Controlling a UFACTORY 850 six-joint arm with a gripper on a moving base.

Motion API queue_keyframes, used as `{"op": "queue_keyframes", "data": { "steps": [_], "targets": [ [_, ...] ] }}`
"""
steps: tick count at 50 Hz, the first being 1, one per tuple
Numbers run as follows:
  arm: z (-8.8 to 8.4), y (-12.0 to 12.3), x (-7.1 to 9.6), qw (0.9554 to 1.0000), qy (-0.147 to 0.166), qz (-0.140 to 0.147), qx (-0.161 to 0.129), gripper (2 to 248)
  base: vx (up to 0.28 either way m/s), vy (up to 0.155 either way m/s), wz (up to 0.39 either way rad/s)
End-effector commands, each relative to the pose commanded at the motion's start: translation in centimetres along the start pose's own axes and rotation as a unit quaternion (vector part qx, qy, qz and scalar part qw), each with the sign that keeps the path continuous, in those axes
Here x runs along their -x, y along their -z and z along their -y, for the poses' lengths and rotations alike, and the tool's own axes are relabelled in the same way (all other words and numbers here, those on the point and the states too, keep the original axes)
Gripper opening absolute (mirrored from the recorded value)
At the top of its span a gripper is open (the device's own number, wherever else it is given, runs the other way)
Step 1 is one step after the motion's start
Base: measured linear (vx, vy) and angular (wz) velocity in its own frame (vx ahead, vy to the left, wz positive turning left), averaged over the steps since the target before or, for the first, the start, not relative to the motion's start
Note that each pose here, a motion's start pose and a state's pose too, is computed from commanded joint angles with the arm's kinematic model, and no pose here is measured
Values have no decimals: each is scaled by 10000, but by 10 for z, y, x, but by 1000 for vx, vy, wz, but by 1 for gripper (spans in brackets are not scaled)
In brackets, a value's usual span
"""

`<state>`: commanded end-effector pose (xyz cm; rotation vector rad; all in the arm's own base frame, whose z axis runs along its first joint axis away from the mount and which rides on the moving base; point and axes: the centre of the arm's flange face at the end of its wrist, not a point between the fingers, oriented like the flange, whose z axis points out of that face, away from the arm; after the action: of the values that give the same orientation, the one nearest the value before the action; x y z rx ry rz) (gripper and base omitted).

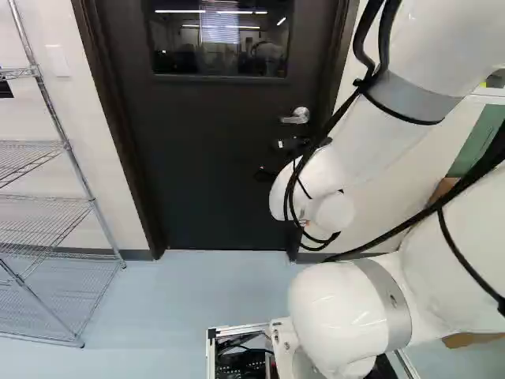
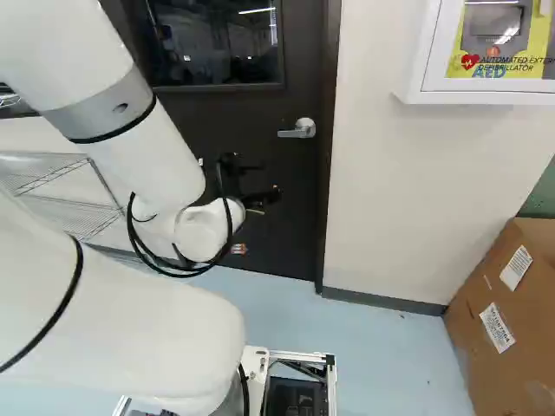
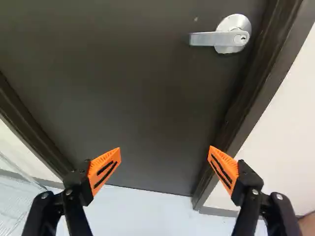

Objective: Open the door and move inside

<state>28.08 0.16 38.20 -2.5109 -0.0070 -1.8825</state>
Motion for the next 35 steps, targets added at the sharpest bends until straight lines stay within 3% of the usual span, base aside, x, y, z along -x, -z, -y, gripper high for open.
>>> {"op": "queue_keyframes", "data": {
  "steps": [35],
  "targets": [
    [11, -32, -49, 9990, 42, -401, -168, 247, 0, 0, 0]
  ]
}}
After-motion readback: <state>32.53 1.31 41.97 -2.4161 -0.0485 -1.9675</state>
